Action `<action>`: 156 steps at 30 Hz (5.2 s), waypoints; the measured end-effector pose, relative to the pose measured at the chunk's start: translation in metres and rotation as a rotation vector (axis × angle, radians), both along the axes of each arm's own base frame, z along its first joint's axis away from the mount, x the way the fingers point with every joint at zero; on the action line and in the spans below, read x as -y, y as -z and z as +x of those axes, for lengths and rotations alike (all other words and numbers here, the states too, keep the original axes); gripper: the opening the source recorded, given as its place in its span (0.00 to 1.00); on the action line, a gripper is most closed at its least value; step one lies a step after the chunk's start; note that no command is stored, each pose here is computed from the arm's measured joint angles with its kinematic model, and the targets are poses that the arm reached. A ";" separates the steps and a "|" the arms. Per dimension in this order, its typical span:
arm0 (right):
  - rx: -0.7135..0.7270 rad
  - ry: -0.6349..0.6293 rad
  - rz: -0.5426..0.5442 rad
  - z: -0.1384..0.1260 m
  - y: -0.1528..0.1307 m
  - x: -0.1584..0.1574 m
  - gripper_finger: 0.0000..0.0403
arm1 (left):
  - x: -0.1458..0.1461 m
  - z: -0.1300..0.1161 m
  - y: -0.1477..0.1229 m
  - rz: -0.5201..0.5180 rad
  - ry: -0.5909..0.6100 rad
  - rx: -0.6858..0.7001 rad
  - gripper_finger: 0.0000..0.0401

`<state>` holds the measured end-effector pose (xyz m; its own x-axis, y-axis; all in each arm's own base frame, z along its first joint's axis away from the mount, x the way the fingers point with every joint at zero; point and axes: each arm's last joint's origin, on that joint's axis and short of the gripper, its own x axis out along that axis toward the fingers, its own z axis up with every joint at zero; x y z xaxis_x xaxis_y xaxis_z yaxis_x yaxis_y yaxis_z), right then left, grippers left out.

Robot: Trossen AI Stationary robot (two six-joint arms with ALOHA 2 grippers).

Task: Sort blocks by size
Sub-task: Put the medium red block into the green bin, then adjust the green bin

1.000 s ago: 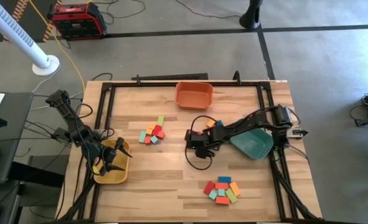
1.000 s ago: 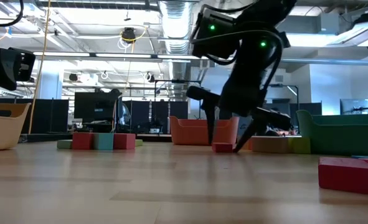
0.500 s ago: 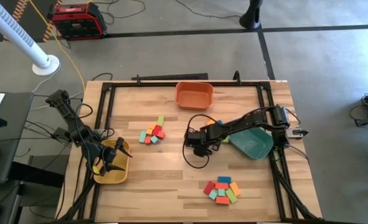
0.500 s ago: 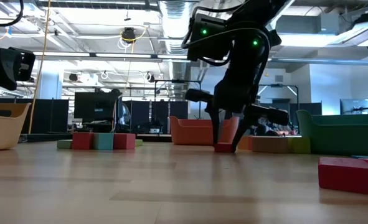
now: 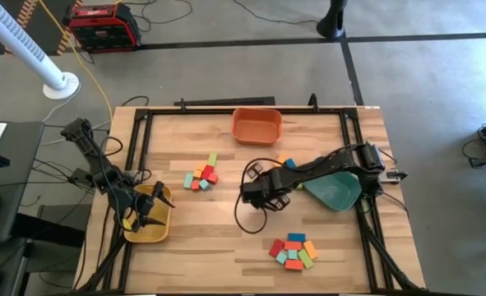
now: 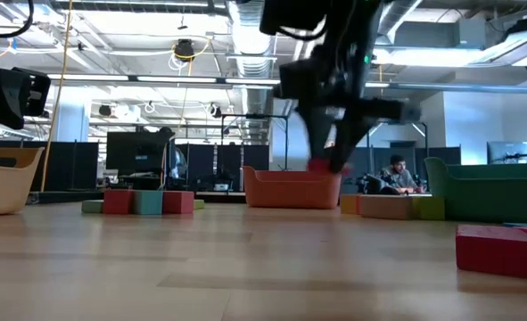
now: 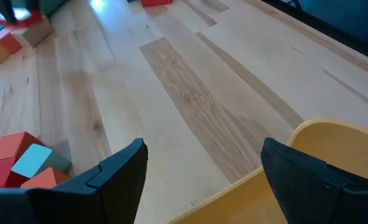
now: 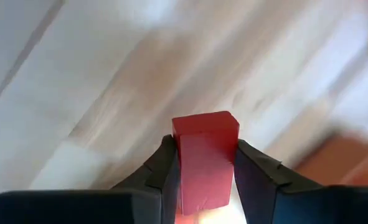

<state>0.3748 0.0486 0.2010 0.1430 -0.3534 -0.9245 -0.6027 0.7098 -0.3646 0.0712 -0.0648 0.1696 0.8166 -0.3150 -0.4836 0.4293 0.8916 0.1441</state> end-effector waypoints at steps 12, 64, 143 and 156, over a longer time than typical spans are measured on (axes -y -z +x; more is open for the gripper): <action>-0.150 0.627 -0.020 -0.056 -0.049 -0.002 0.37 | 0.000 0.000 0.000 0.000 0.000 0.000 0.75; 0.403 1.531 0.121 -0.213 0.008 0.032 0.59 | 0.000 0.000 0.000 0.000 0.000 0.000 0.75; 0.361 2.225 0.502 -0.154 0.035 -0.003 0.14 | 0.000 0.000 0.000 0.000 0.000 0.000 0.75; 0.384 2.309 0.476 -0.155 0.035 -0.002 0.15 | 0.000 0.000 0.000 0.000 0.000 0.000 0.75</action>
<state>0.2196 0.0508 0.1656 0.1015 0.0171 -0.9947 0.9898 -0.1023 0.0992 0.0712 -0.0648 0.1696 0.8167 -0.3148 -0.4836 0.4291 0.8917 0.1442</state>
